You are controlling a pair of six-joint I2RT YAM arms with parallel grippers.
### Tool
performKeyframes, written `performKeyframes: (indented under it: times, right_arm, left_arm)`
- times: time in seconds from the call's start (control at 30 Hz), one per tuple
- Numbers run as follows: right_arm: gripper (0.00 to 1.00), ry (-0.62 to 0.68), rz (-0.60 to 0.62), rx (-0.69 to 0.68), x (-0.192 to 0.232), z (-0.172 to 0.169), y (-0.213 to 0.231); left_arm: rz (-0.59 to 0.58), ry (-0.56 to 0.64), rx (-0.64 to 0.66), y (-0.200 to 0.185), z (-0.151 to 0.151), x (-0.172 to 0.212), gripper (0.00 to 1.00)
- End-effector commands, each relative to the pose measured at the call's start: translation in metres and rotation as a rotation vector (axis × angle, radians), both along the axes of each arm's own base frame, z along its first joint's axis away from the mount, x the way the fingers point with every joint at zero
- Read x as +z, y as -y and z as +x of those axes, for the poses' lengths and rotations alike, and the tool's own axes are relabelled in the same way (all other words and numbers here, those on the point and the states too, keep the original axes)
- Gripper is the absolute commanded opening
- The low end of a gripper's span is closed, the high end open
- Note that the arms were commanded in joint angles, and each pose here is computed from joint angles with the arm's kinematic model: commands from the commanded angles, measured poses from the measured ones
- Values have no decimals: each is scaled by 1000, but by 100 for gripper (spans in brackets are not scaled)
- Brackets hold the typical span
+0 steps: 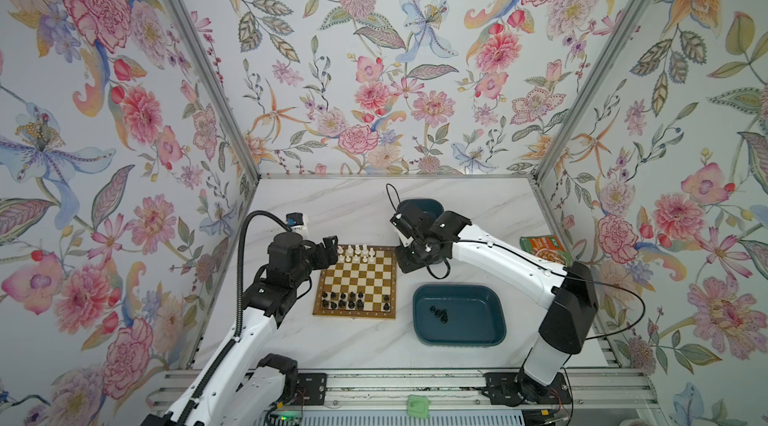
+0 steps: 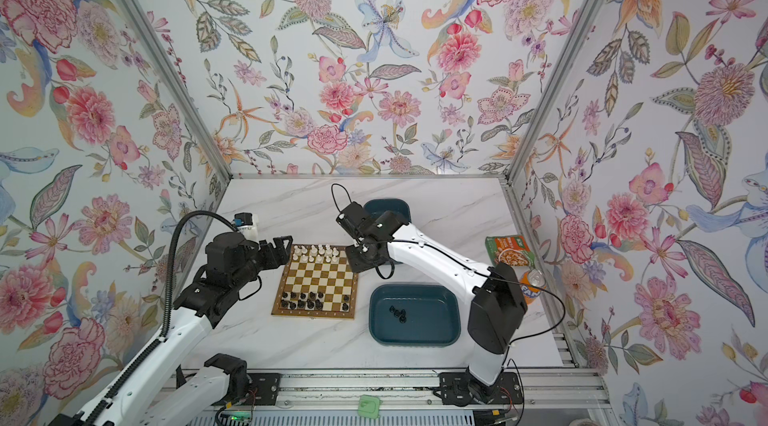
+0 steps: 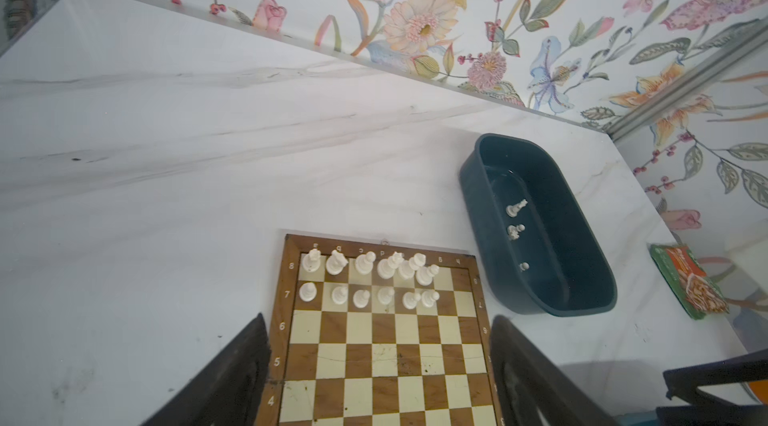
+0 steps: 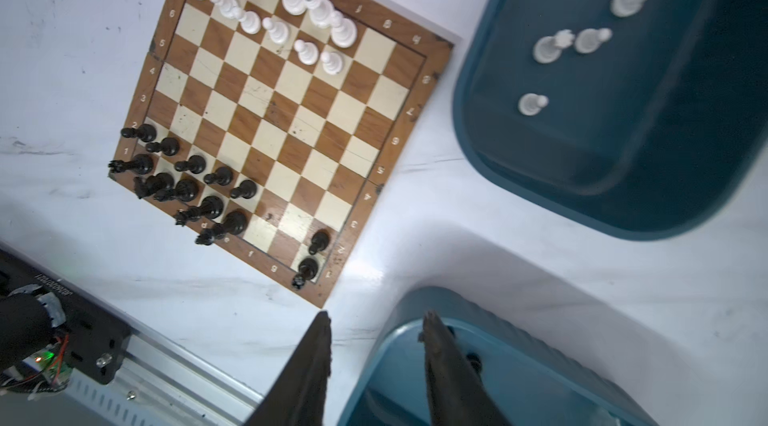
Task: Set up the chess pieces on the board
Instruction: 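Return the right gripper into the nearer tub over the next black pawn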
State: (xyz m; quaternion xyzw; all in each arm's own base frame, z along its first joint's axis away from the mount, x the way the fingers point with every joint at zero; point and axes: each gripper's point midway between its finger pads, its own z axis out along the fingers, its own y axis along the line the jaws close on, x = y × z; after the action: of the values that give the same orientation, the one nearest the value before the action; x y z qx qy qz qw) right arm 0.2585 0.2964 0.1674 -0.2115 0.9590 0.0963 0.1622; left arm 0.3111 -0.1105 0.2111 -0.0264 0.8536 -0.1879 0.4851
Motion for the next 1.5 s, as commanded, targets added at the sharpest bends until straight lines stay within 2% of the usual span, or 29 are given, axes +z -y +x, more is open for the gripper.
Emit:
performKeyframes:
  times: [0.0,0.2,0.3,0.7,1.1,1.47]
  right_arm:
    - [37,-44,-89,-70,-23,-17,45]
    - [35,-83,-71,-146,-42,-51,92]
    - [33,-103,-39,-169,-49,-58,100]
    - [30,-158,9,-123,-69,-67,88]
    - [29,-211,-30,-42,-98,-62,66]
    - [25,-249,-71,-16,-115,-61,62]
  left_arm:
    - [-25,49,-85,45,7,15,84]
    - [-100,23,-243,131,-5,-6,84]
    - [-85,17,-262,146,-2,-7,83]
    - [-86,1,-214,137,-3,-16,83]
    - [-51,-30,-128,107,-16,-39,83]
    - [-29,-32,-114,101,-6,-42,84]
